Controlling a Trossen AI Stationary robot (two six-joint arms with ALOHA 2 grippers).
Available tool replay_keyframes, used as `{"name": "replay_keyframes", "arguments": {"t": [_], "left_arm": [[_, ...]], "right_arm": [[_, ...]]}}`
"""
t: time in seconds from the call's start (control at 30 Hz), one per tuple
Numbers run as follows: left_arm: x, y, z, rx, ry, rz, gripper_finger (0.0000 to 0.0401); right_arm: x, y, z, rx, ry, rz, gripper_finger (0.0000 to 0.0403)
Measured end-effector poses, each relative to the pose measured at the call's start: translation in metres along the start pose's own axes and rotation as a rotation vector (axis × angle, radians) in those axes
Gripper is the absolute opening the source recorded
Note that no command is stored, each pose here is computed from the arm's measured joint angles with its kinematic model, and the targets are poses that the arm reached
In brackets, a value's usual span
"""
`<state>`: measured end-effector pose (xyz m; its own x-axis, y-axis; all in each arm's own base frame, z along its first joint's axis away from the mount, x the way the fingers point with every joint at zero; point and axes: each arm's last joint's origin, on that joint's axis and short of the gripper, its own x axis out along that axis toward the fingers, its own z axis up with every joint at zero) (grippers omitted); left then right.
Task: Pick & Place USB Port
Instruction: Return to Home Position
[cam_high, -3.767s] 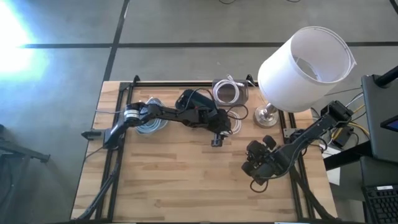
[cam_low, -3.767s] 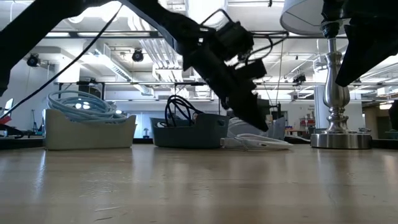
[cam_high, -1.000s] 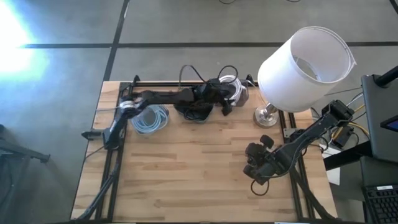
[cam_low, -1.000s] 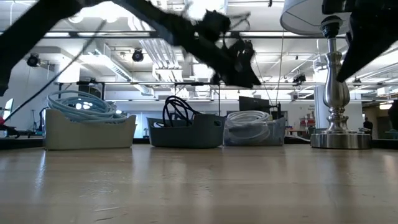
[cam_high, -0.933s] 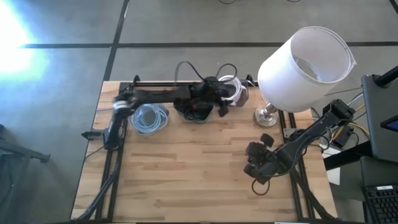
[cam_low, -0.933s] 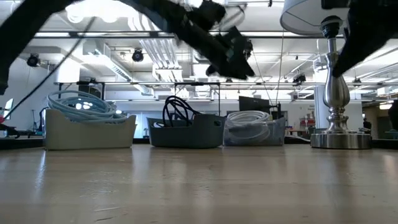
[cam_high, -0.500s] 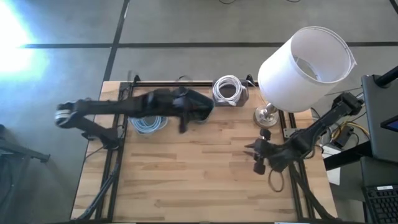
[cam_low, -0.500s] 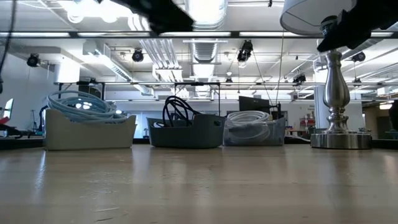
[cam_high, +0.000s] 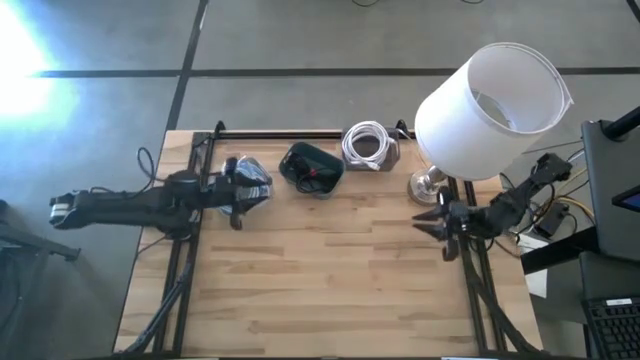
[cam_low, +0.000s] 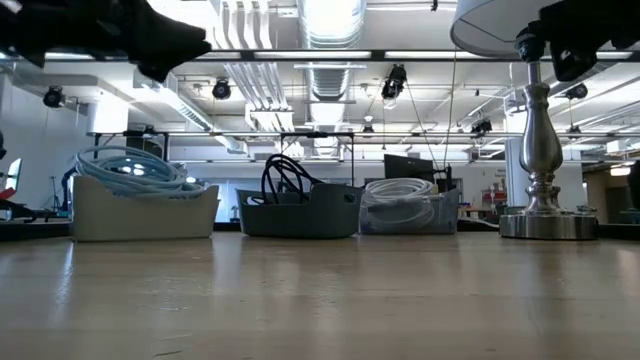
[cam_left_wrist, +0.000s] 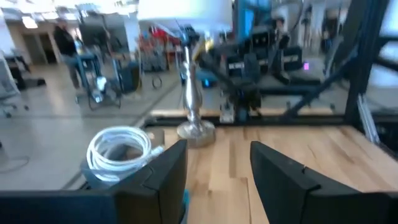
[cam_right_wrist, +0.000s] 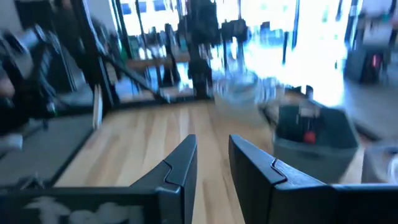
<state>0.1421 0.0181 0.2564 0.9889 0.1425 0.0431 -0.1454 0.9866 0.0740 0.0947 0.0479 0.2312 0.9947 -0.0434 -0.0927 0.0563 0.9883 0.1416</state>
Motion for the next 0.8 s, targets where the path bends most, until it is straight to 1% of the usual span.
{"name": "replay_keyframes", "arguments": {"t": [0.1,0.23,0.33,0.43,0.6,0.67,0.8], "left_arm": [[-0.01,0.0,-0.013,-0.019,-0.064,0.019,0.0179],[-0.018,0.0,-0.029,-0.017,-0.136,0.034,0.0179],[-0.023,0.002,-0.035,-0.028,-0.198,0.05,0.0179],[-0.025,0.003,-0.043,-0.049,-0.186,0.066,0.0179],[-0.026,0.008,-0.056,-0.044,-0.161,0.111,0.0179],[-0.027,0.01,-0.062,-0.041,-0.152,0.133,0.0179],[-0.029,0.013,-0.066,-0.04,-0.176,0.147,0.0179]], "right_arm": [[-0.007,-0.007,-0.005,-0.007,-0.085,0.023,0.0086],[-0.011,-0.013,-0.017,-0.042,-0.114,0.088,0.0081],[-0.014,-0.016,-0.019,-0.075,-0.146,0.139,0.0079],[-0.014,-0.018,-0.023,-0.086,-0.162,0.185,0.0079],[-0.007,-0.021,-0.034,-0.065,-0.124,0.188,0.0079],[-0.005,-0.022,-0.038,-0.04,-0.104,0.218,0.0079],[-0.005,-0.021,-0.039,-0.047,-0.096,0.289,0.0079]]}}
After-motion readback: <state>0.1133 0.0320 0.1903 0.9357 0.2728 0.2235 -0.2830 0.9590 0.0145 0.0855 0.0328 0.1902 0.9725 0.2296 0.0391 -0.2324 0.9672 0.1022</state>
